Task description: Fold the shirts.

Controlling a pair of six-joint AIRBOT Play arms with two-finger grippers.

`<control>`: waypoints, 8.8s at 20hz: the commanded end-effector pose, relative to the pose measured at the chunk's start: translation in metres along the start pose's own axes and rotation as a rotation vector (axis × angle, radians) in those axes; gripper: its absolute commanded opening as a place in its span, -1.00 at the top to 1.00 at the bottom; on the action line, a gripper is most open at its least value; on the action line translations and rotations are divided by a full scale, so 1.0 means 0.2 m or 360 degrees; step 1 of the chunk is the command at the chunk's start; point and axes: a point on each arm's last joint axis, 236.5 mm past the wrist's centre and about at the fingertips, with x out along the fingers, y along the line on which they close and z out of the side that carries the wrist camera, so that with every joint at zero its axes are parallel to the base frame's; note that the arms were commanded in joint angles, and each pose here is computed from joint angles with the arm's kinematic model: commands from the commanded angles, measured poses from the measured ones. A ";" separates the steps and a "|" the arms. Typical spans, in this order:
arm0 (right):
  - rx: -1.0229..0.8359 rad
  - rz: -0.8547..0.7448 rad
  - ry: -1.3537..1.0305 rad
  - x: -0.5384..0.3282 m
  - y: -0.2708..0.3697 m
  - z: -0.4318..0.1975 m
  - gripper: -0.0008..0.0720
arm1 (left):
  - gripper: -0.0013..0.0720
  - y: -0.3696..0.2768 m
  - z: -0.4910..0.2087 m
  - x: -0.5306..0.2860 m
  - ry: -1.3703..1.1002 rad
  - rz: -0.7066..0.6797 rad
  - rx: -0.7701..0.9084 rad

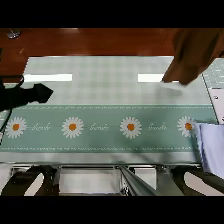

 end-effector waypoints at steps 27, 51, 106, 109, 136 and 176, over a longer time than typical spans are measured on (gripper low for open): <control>-0.0125 0.0543 0.1309 0.18 0.75 -1.44 -0.72 | -0.95 -0.17 -0.52 0.25 0.0609 -0.0267 -0.0080; 0.0702 0.0181 0.1660 0.06 0.18 -2.47 -0.71 | 0.88 -0.37 -0.57 0.82 0.1223 -0.0596 -0.0124; 0.0385 -0.0274 0.1383 0.15 -0.57 -1.33 -0.71 | -0.94 0.22 -0.30 0.30 0.0456 -0.0258 -0.0533; 0.0636 -0.0439 0.1487 -0.04 -0.79 -1.64 -0.71 | -0.94 0.06 -0.56 0.43 0.0913 -0.0471 -0.0630; 0.0578 0.0179 0.1536 0.43 -0.14 -1.89 0.92 | 0.88 -0.18 -0.15 0.61 0.0808 -0.0641 -0.0286; 0.0488 0.0219 0.0899 0.83 -0.13 -1.11 0.92 | 0.88 0.14 -0.05 0.97 0.0124 -0.0178 -0.0667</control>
